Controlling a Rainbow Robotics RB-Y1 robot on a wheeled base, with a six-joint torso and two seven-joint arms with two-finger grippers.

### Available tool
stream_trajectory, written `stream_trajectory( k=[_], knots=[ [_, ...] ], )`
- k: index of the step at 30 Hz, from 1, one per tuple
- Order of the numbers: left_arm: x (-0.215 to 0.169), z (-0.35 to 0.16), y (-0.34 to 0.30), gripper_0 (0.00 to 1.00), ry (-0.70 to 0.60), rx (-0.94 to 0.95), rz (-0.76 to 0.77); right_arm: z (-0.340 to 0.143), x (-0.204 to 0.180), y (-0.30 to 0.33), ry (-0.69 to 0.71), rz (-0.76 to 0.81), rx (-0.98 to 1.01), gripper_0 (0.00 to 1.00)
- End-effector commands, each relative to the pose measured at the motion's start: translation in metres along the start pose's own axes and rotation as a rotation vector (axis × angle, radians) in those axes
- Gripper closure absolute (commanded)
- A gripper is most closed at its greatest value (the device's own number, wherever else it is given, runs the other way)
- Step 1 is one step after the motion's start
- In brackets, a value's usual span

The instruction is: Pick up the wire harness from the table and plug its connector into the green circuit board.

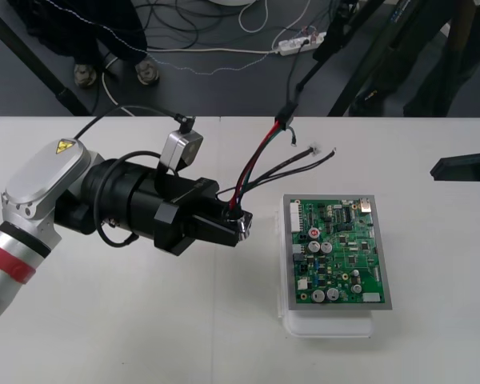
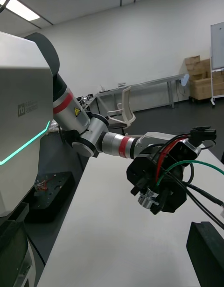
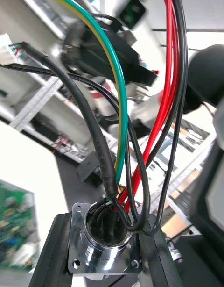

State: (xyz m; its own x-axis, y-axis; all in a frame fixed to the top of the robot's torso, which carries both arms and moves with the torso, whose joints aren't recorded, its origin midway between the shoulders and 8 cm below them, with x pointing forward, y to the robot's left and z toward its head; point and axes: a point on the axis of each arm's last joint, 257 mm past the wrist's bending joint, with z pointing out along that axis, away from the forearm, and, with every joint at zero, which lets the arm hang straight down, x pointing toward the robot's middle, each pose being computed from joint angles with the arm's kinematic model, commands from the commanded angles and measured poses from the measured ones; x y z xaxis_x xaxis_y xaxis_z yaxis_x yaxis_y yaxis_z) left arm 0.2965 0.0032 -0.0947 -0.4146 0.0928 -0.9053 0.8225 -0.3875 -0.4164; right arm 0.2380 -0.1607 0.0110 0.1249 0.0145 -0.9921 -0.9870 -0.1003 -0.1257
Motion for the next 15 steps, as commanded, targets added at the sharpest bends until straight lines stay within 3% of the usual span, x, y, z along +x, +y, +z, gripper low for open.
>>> stream_trajectory(
  k=[1,15],
  knots=[
    [0.003,0.021,-0.047,1.0,-0.007,0.129,-0.08,0.01,-0.007,-0.01,0.078,-0.056,-0.038,0.0],
    [0.014,0.046,-0.101,1.0,0.029,0.229,-0.394,0.021,-0.025,-0.052,0.029,-0.039,-0.088,0.0]
  ],
)
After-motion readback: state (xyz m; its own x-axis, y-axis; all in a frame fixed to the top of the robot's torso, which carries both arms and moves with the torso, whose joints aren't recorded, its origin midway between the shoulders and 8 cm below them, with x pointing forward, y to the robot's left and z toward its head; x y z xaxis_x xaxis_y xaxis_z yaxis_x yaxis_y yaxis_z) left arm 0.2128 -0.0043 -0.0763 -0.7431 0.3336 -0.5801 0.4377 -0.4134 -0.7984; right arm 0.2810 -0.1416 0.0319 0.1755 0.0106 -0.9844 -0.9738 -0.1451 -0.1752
